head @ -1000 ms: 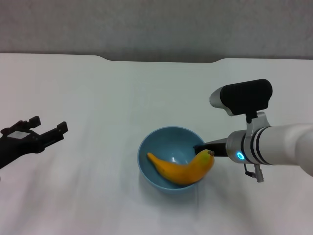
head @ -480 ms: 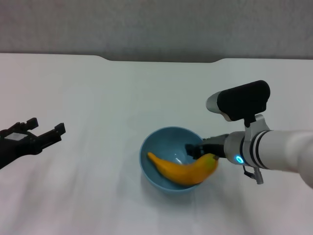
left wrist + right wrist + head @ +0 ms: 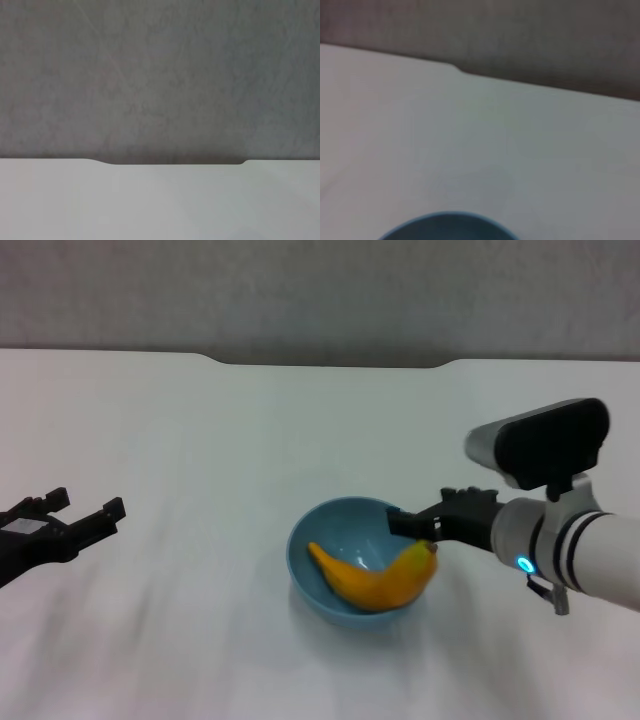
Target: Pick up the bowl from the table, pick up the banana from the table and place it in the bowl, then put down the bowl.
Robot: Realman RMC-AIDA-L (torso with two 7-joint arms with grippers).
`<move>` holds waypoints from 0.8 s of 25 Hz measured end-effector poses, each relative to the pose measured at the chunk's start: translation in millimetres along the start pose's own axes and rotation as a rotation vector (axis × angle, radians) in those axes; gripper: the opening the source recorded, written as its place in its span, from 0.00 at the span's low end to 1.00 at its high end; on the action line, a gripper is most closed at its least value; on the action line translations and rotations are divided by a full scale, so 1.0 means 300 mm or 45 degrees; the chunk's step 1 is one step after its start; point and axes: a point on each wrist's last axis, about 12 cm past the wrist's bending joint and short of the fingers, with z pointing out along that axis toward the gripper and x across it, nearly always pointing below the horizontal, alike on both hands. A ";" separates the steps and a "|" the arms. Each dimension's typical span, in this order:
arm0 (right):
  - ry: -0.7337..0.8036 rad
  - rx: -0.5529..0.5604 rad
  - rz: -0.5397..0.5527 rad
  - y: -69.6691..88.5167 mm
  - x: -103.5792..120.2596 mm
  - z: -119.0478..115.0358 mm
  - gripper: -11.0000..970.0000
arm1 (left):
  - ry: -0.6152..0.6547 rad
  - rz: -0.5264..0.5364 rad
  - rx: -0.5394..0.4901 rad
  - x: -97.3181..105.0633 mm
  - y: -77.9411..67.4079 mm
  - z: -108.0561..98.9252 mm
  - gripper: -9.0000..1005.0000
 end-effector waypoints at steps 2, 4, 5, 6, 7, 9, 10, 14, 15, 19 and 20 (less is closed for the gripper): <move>-0.021 0.004 0.008 -0.005 -0.002 -0.006 0.76 | 0.000 0.000 0.000 0.000 0.000 0.000 0.90; -0.034 0.011 0.006 -0.011 -0.006 -0.009 0.82 | 0.000 0.000 0.000 0.000 0.000 0.000 0.90; -0.042 0.017 -0.005 -0.014 -0.008 -0.010 0.85 | 0.000 0.000 0.000 0.000 0.000 0.000 0.90; -0.053 0.024 -0.020 -0.016 -0.009 -0.013 0.88 | 0.000 0.000 -0.001 0.000 0.000 0.000 0.90; -0.064 0.030 -0.030 -0.019 -0.009 -0.017 0.91 | 0.001 0.000 -0.001 0.001 0.000 0.000 0.90; -0.117 0.051 -0.073 -0.027 -0.009 -0.033 0.94 | -0.011 -0.006 0.000 -0.001 0.000 0.000 0.90; -0.155 0.063 -0.093 -0.032 -0.005 -0.045 0.94 | -0.026 -0.012 0.001 -0.001 -0.001 -0.002 0.90; -0.371 0.083 -0.141 -0.049 0.039 -0.103 0.94 | -0.162 -0.035 -0.003 0.024 0.001 -0.032 0.90; -0.428 0.084 -0.147 -0.053 0.051 -0.116 0.94 | -0.202 -0.029 -0.011 0.034 0.003 -0.046 0.90; -0.652 0.076 -0.146 -0.084 0.139 -0.157 0.93 | -0.365 0.026 -0.058 0.087 0.008 -0.102 0.90; -0.695 0.066 -0.138 -0.088 0.154 -0.163 0.93 | -0.396 0.033 -0.074 0.107 0.007 -0.112 0.90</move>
